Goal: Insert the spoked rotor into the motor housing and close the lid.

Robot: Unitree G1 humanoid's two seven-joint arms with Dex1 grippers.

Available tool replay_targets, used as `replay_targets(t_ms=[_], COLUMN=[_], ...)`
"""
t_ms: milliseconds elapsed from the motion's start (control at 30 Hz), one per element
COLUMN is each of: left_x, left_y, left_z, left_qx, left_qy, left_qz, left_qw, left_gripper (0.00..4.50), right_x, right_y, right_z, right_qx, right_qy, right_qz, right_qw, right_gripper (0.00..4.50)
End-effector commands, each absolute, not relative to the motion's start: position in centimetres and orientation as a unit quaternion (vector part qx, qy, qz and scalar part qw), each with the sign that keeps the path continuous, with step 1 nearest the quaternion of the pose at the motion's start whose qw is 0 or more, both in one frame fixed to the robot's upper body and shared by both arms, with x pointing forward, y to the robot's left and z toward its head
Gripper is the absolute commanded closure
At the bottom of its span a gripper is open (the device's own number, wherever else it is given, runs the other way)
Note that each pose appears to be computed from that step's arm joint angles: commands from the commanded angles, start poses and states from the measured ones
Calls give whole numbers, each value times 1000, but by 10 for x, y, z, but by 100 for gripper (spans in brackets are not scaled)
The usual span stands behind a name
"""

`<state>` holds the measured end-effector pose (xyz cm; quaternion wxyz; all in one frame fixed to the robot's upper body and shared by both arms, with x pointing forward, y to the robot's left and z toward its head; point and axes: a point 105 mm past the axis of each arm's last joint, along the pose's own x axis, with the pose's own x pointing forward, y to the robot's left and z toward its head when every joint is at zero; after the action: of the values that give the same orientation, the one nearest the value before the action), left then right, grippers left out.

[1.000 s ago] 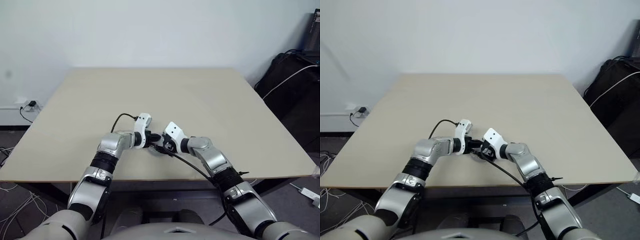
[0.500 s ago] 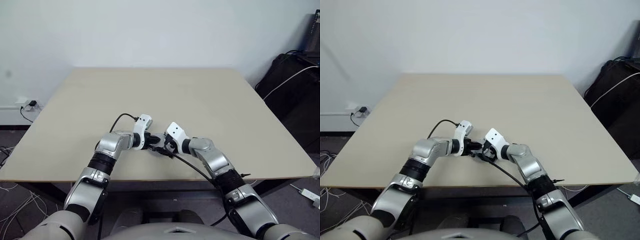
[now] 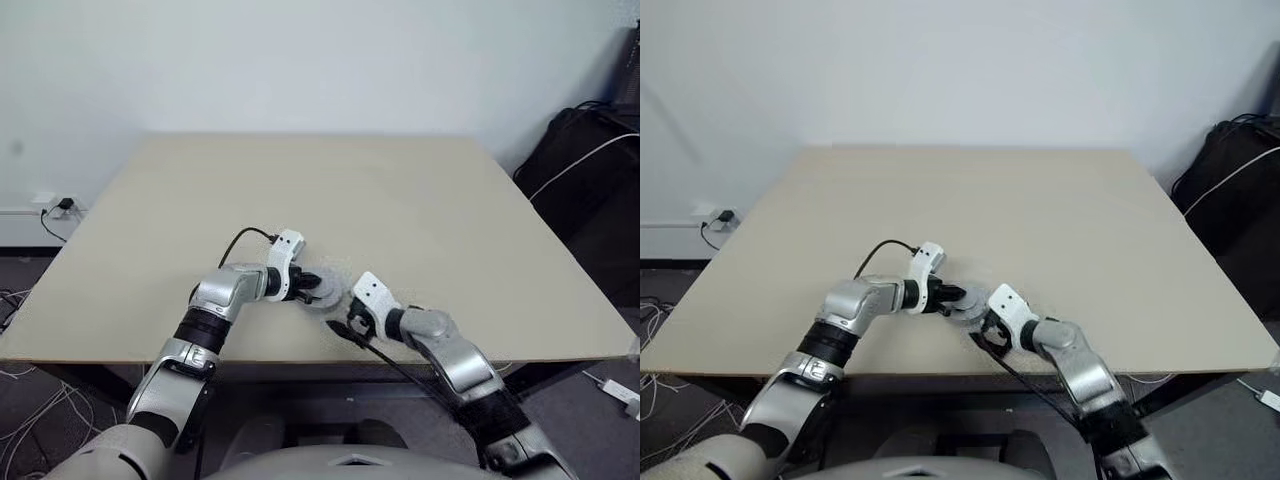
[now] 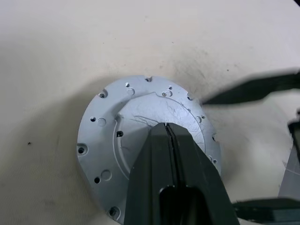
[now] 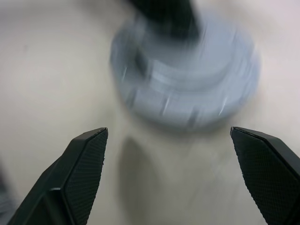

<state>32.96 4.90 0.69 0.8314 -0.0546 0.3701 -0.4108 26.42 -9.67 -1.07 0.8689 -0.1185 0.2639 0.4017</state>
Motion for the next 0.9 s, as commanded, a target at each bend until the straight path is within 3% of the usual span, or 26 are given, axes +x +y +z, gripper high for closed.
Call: replay_targets(t_ms=[33, 233, 433, 600, 900], left_x=[317, 316, 316, 316, 315], left_y=[60, 60, 58, 59, 58], left_z=[-19, -19, -20, -21, -20], left_qx=[-42, -43, -43, -40, -42], left_qy=[424, 422, 423, 424, 423], left_qz=[-388, -390, -393, -394, -397], left_qw=[817, 818, 815, 814, 813], left_gripper=[450, 450, 450, 450, 450], right_x=[276, 273, 280, 286, 288], right_y=[-105, -126, -123, -95, -77], right_z=[40, 53, 21, 20, 13], right_qx=[-99, 2, 175, 309, 383], right_qy=[177, 161, 235, 264, 306], right_qz=[374, 276, 170, 181, 204], right_qw=[905, 948, 941, 896, 848], right_gripper=[3, 3, 3, 3, 3])
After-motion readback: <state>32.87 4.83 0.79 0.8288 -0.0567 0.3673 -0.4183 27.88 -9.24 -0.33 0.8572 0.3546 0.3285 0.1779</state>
